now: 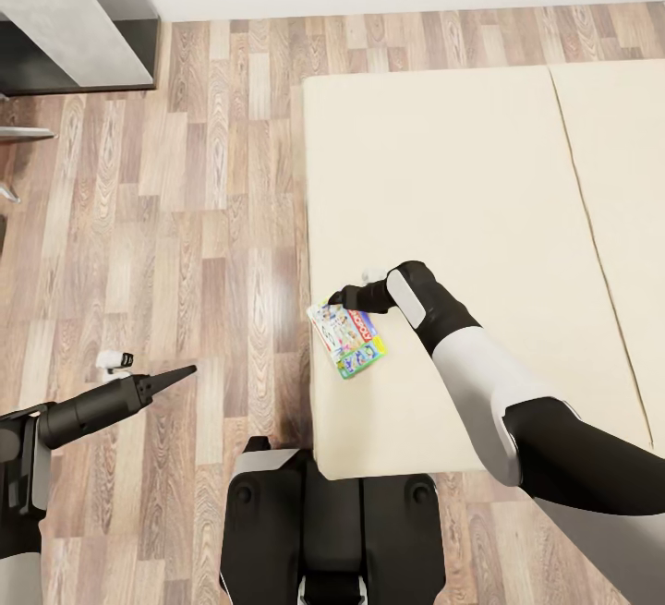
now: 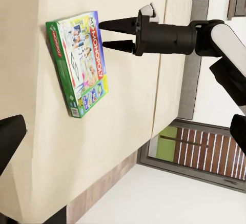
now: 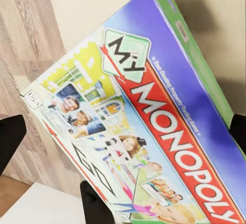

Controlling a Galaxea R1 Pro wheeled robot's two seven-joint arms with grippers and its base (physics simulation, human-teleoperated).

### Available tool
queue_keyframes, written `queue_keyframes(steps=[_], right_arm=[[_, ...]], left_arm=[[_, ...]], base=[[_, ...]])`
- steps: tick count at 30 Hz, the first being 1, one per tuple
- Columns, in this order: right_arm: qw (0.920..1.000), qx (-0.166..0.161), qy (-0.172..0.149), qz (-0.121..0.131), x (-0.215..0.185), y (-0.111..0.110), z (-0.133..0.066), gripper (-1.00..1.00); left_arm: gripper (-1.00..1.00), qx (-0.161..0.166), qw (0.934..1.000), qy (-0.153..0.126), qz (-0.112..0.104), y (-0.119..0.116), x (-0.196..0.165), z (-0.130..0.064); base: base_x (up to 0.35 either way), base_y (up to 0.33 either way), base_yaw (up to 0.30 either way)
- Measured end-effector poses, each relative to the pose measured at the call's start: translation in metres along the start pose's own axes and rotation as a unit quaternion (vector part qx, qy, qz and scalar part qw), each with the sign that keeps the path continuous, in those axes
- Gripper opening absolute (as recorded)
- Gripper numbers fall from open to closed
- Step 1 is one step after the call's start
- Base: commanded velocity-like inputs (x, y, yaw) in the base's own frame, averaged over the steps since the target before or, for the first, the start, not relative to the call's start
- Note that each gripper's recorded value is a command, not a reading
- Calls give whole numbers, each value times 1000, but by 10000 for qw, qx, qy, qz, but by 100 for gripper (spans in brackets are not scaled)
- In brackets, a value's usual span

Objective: Put all the toys in the child's room - the three board games (two on the bed and one on the table), the two jigsaw puzzles on the table, and the tennis ball on the table - inside the toy box on the table in the child's room.

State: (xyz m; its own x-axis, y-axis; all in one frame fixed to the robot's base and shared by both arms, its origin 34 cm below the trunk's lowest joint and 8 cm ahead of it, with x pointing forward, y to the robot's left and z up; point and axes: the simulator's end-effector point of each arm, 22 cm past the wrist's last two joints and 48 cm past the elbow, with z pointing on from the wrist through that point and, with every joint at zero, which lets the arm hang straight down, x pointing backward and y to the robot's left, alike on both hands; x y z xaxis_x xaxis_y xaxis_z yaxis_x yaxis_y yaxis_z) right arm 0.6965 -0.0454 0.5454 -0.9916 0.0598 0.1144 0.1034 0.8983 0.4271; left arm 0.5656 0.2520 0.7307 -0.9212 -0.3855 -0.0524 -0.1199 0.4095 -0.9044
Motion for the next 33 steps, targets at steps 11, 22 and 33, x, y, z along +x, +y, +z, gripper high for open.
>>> queue_keyframes(steps=[11, 22, 33], right_arm=[[10000, -2, -7, -3, -1, 0, 0, 100], [10000, -2, -7, -3, -1, 0, 0, 100], [10000, -2, -7, -3, -1, 0, 0, 100]], left_arm=[[100, 5, 10000, -5, -1, 0, 0, 0], [100, 2, 10000, -3, -1, 0, 0, 0], [100, 0, 10000, -6, 0, 0, 0, 0]], base=[[0, 10, 0], [0, 0, 0], [0, 28, 0]])
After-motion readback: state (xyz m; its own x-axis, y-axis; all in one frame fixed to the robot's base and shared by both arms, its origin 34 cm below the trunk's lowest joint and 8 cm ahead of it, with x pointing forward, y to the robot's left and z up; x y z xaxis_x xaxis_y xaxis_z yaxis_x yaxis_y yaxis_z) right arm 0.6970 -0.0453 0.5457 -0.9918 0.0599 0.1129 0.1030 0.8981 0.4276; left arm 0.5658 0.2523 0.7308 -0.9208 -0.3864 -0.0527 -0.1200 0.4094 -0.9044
